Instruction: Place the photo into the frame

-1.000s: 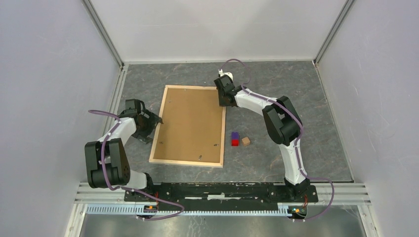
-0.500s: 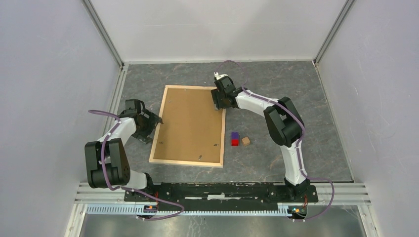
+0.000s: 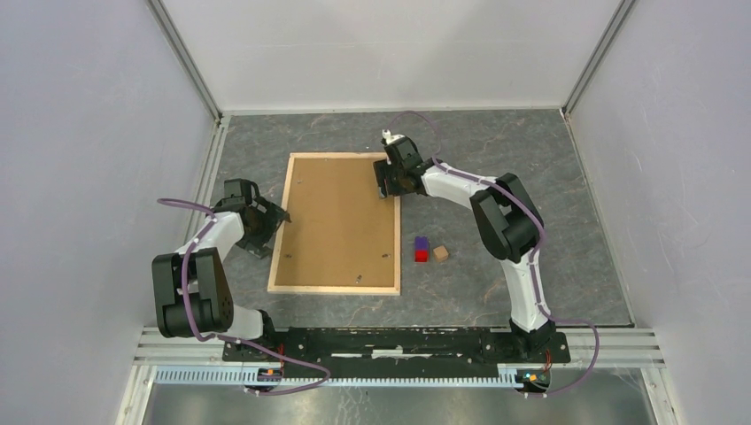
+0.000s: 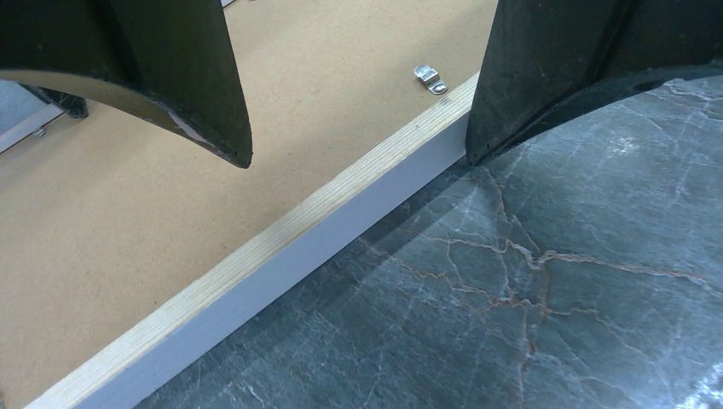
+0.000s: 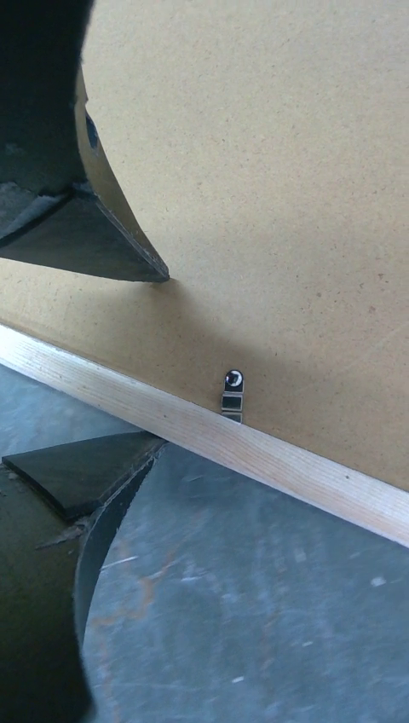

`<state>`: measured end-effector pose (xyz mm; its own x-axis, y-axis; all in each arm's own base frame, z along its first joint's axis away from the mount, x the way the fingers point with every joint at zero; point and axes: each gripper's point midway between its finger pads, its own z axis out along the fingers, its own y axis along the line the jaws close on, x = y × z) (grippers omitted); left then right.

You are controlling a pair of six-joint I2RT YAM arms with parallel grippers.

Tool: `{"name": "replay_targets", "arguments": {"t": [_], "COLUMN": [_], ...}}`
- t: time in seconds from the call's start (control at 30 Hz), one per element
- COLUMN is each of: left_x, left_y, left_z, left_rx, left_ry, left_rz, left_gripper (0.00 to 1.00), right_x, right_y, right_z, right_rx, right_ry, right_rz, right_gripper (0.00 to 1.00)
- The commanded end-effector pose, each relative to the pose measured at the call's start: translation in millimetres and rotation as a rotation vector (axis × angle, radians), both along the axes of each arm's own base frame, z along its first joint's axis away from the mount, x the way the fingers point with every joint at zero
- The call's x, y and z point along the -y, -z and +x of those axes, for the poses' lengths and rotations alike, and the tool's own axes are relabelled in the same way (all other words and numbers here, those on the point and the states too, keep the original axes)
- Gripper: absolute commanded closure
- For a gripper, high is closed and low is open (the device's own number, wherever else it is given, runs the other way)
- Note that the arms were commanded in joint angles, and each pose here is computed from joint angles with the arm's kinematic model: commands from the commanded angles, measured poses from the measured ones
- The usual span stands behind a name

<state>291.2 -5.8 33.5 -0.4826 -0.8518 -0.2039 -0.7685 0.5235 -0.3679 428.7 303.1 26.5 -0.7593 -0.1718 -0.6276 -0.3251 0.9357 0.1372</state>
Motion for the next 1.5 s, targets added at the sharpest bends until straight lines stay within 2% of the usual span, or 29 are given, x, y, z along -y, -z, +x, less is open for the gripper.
{"name": "replay_targets", "arguments": {"t": [0.0,0.1,0.2,0.27,0.4,0.63,0.73,0.83,1.1,1.47], "left_x": [2,0,1,1,-2,-5,-6,-6,-3,-1], "left_y": [-8,-11,-11,-11,-12,-13,-13,-13,-12,-11], "left_z": [7,8,7,7,7,6,7,7,8,9], "left_rx": [0.047,0.058,0.059,0.057,0.063,0.065,0.069,0.07,0.077,0.079], "left_ry": [-0.023,-0.026,-0.026,-0.031,-0.043,-0.055,-0.056,-0.057,-0.046,-0.043], "left_rz": [-0.016,-0.005,-0.008,-0.013,-0.015,-0.008,-0.007,-0.005,-0.019,-0.031], "left_gripper": [0.0,0.0,0.0,0.0,0.0,0.0,0.0,0.0,0.0,0.0], "right_x": [-50,-55,-47,-33,-14,-2,-1,3,0,-6], "right_y": [-3,-14,-35,-49,-65,-60,-53,-42,-23,-7], "right_z": [20,29,28,20,-29,-125,-149,-158,-156,-150], "right_rx": [0.033,0.046,0.061,0.059,0.091,0.069,0.063,0.042,0.036,0.027], "right_ry": [-0.109,-0.134,-0.154,-0.168,-0.248,-0.379,-0.391,-0.374,-0.324,-0.303], "right_rz": [0.118,0.096,0.04,-0.019,-0.089,-0.102,-0.064,-0.058,-0.044,-0.094], "right_gripper": [0.29,0.25,0.12,0.08,0.04,0.04,0.06,0.14,0.27,0.33]}}
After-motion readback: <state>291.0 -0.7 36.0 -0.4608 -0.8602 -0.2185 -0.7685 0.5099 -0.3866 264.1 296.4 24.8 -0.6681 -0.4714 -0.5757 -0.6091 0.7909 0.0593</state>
